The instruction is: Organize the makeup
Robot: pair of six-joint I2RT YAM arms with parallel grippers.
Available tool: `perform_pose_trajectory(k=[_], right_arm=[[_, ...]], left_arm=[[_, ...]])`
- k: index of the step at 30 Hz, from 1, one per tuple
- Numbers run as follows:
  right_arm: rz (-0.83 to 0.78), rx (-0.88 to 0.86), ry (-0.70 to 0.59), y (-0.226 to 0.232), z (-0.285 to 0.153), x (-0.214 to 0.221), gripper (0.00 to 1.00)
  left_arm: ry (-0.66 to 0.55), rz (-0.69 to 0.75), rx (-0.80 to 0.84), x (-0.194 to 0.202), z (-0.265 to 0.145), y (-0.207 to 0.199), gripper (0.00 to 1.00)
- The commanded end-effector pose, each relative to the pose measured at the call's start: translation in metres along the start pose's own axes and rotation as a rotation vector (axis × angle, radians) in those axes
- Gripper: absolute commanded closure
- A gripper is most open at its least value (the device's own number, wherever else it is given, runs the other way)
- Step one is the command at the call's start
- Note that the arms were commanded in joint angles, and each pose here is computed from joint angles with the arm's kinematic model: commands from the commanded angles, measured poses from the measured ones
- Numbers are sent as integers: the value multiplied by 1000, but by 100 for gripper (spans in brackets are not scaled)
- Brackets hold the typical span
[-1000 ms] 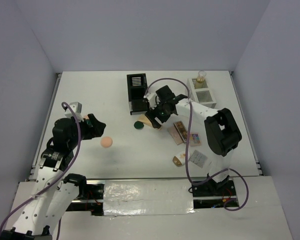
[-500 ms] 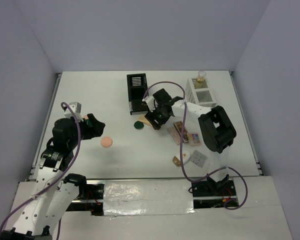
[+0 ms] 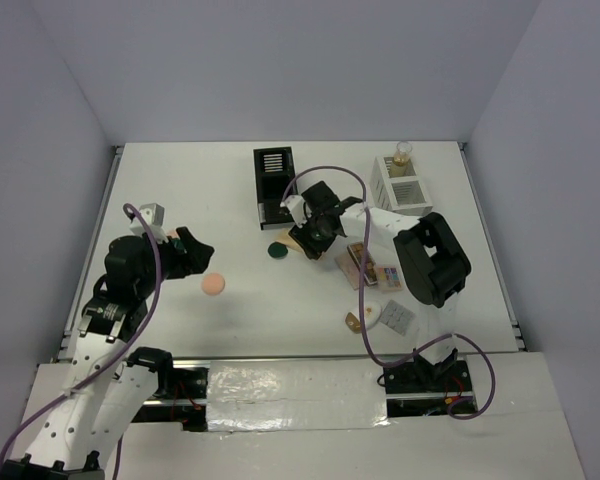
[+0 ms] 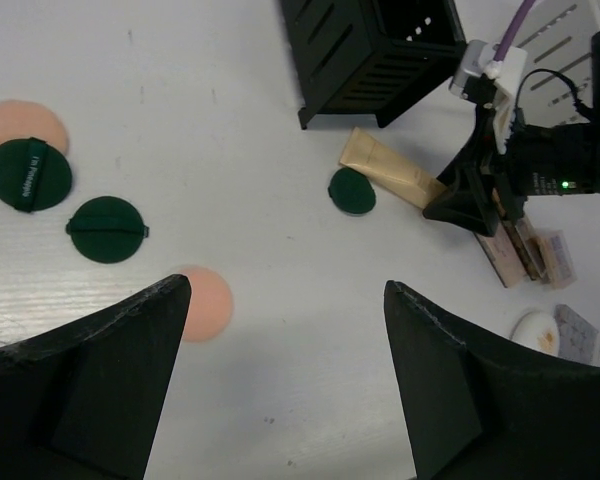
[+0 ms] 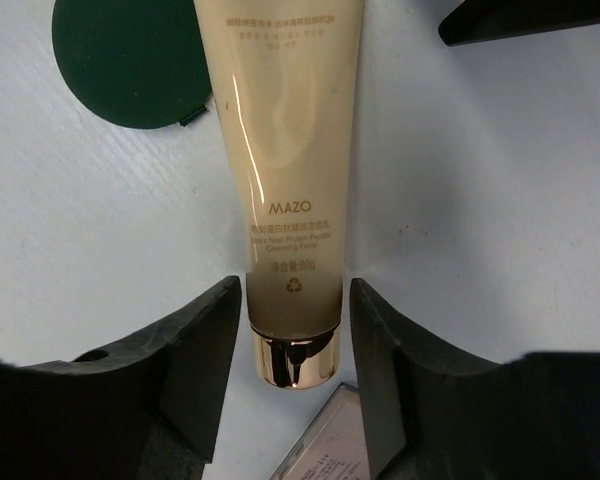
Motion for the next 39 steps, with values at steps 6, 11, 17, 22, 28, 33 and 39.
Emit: perform_pose_trajectory(k=[6, 11, 17, 22, 28, 33, 39], right_arm=[[-18, -37, -8, 6, 3, 2, 59], [-40, -58, -39, 10, -12, 1, 68], [-103, -92, -190, 23, -62, -8, 77], [-165, -138, -327, 35, -100, -16, 78], [-218, -152, -458, 43, -135, -26, 79], [-250, -155, -525, 46, -148, -31, 80], [-259, -168, -538, 48, -149, -32, 80]], left_arm=[[-1, -160, 236, -11, 6, -31, 8], [45, -240, 284, -12, 11, -39, 9], [102, -312, 284, -9, 20, -42, 12], [157, -352, 321, -3, 33, -45, 17], [228, -352, 390, 0, 47, -58, 22], [245, -357, 474, -7, 55, -73, 27], [250, -362, 505, -12, 59, -79, 27]])
Point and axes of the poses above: each gripper's point midway between its finger pads, its own z axis out along the fingers, its own y axis along the line the jaws close on, x = y × z, the point moved 9 cm from there along -z, back along the fingers, and after that the axes turned 6 degrees about -z, right-handed, at the moved point
